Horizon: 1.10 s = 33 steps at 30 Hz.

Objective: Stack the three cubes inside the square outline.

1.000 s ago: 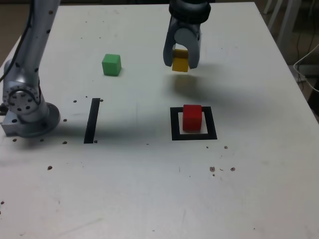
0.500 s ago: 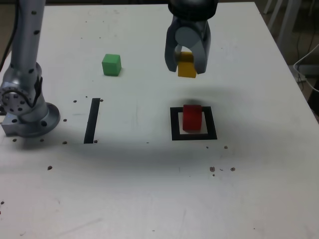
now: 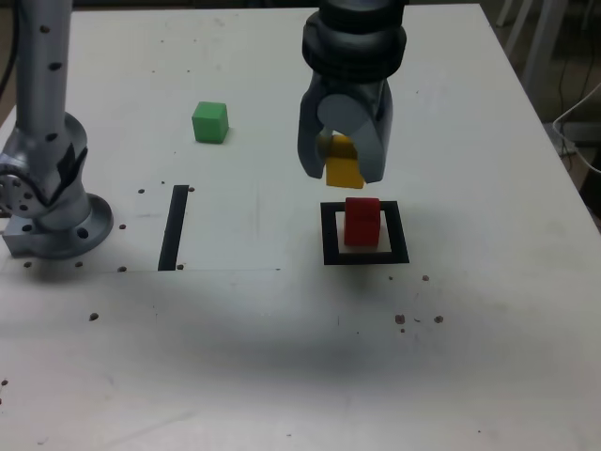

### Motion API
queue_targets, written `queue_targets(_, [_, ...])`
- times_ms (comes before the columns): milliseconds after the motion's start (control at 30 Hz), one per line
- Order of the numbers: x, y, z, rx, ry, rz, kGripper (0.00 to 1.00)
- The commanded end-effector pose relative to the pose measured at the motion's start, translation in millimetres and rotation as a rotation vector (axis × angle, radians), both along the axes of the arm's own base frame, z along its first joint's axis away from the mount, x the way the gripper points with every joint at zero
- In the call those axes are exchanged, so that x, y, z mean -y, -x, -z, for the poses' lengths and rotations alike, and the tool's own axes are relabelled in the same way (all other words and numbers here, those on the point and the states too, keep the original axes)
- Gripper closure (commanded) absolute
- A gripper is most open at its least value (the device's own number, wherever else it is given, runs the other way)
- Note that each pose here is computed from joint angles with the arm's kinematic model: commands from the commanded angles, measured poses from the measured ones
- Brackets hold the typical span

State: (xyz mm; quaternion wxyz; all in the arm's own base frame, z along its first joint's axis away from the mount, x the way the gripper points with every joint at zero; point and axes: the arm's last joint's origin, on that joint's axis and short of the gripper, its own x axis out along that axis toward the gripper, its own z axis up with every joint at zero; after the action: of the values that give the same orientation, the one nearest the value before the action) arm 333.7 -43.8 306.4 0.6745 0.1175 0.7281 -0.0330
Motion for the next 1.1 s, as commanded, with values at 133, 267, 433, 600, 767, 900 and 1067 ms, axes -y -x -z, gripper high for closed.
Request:
queue_targets(133, [11,2,0,0.001,0.013,-0.003,0.75])
queue_targets(267, [13,0,4,-0.005,0.014,-0.011,0.75])
queue_targets(433, [15,-7,11,-0.009,0.012,-0.015,0.75])
queue_targets(600, [16,-12,19,-0.016,0.011,-0.015,0.75])
queue_targets(767, [14,-16,28,-0.026,0.003,-0.019,0.74])
queue_targets(900, [11,-17,32,-0.030,-0.001,-0.028,0.73])
queue_targets(1067, [8,-19,35,-0.033,0.001,-0.036,0.73])
